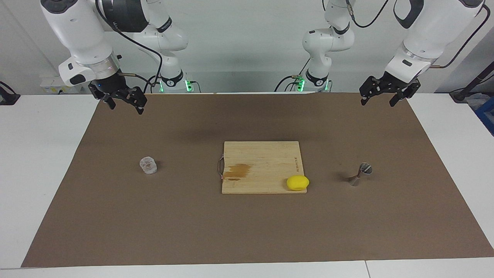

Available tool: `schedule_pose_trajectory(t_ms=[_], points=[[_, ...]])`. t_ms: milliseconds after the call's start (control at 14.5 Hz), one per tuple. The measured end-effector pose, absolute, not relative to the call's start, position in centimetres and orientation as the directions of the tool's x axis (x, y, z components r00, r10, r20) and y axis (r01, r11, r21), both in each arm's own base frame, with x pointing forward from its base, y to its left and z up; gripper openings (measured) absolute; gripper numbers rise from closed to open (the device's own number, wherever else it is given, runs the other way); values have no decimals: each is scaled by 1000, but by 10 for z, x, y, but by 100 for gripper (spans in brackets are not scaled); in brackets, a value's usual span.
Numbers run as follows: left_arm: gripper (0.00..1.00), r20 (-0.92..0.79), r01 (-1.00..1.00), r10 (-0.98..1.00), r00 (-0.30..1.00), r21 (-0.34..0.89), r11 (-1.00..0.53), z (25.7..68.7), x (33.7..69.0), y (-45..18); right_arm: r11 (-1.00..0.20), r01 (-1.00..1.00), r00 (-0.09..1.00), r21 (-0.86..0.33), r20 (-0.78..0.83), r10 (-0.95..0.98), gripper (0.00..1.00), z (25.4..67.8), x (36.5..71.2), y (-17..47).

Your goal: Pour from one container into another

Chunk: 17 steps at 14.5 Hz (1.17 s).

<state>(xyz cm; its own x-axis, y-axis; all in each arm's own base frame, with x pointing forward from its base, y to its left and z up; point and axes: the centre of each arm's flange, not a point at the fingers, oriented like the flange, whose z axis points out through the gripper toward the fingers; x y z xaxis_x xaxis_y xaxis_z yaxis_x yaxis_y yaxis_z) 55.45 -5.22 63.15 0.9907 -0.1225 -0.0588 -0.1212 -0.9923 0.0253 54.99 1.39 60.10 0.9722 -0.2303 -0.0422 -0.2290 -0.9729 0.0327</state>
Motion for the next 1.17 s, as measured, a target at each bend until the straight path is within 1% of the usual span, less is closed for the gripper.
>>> schedule_pose_trajectory(t_ms=[1174], points=[[100, -59, -129, -130, 990, 24, -991, 634, 547, -54, -972, -233, 971, 33, -42, -234, 100, 601, 550, 12]])
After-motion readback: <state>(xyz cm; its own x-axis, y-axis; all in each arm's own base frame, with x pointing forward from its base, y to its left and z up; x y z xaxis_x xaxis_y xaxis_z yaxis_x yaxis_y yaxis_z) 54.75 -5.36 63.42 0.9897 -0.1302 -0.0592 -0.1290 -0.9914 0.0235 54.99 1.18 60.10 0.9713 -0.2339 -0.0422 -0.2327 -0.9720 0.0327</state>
